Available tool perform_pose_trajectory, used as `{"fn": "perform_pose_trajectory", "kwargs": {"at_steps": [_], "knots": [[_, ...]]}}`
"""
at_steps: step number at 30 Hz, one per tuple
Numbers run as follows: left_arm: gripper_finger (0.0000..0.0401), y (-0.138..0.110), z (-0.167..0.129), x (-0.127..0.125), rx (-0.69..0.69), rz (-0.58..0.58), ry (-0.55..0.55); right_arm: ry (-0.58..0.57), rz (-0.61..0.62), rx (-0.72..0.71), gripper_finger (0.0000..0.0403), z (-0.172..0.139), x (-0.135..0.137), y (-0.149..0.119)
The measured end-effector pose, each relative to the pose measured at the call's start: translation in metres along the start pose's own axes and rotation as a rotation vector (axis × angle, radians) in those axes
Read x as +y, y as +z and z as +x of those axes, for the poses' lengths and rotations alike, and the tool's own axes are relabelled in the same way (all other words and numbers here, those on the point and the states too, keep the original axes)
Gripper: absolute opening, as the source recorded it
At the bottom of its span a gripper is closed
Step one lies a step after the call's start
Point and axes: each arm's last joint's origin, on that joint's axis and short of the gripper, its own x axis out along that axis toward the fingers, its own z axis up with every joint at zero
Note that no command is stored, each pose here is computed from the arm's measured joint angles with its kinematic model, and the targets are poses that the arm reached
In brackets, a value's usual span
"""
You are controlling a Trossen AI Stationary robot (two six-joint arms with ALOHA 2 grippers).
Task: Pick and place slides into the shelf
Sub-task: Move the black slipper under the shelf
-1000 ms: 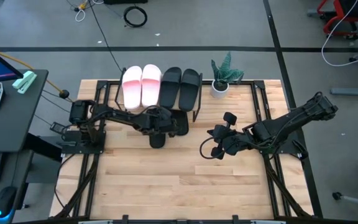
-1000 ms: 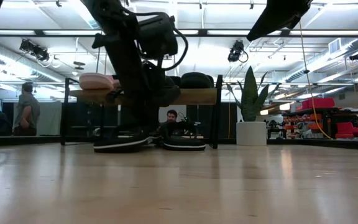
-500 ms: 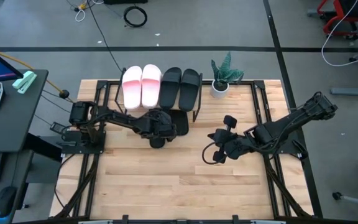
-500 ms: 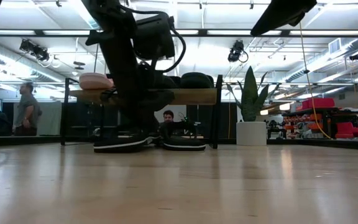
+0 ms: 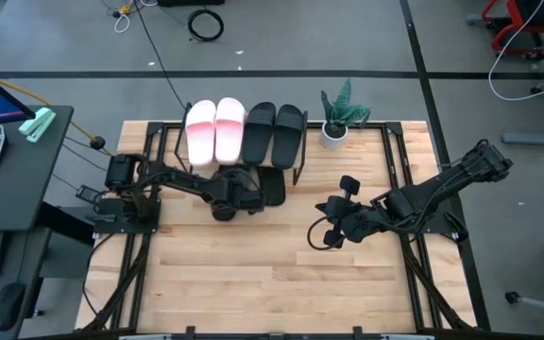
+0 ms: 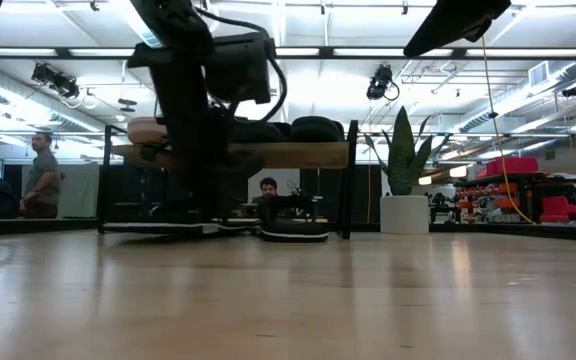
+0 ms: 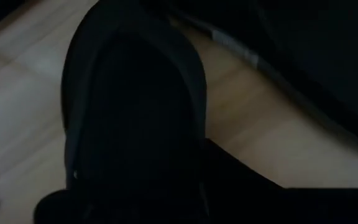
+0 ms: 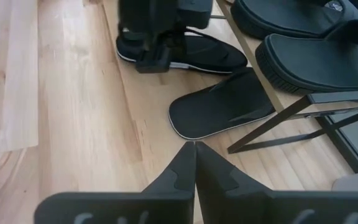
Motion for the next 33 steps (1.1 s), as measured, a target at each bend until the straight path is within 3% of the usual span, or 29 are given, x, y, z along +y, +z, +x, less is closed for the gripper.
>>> {"fn": "perform_pose_trajectory", "kwargs": {"at_steps": [9, 17, 25, 33], "knots": [[0.001, 0.006, 0.005, 0.005, -0.019, -0.046, 0.028, 0.0, 0.0, 0.0, 0.0012, 0.0, 0.0, 0.0], [0.0015, 0.04, 0.024, 0.003, -0.098, 0.055, -0.134, -0.004, 0.0, 0.0, 0.0012, 0.001, -0.001, 0.0], [0.0008, 0.04, 0.04, 0.001, -0.06, 0.112, -0.157, -0.005, -0.001, -0.003, 0.0012, 0.0, -0.001, 0.001], [0.0086, 0.03, 0.032, -0.01, -0.066, 0.135, -0.179, -0.006, -0.001, -0.003, 0.0012, 0.0, -0.001, 0.001]]}}
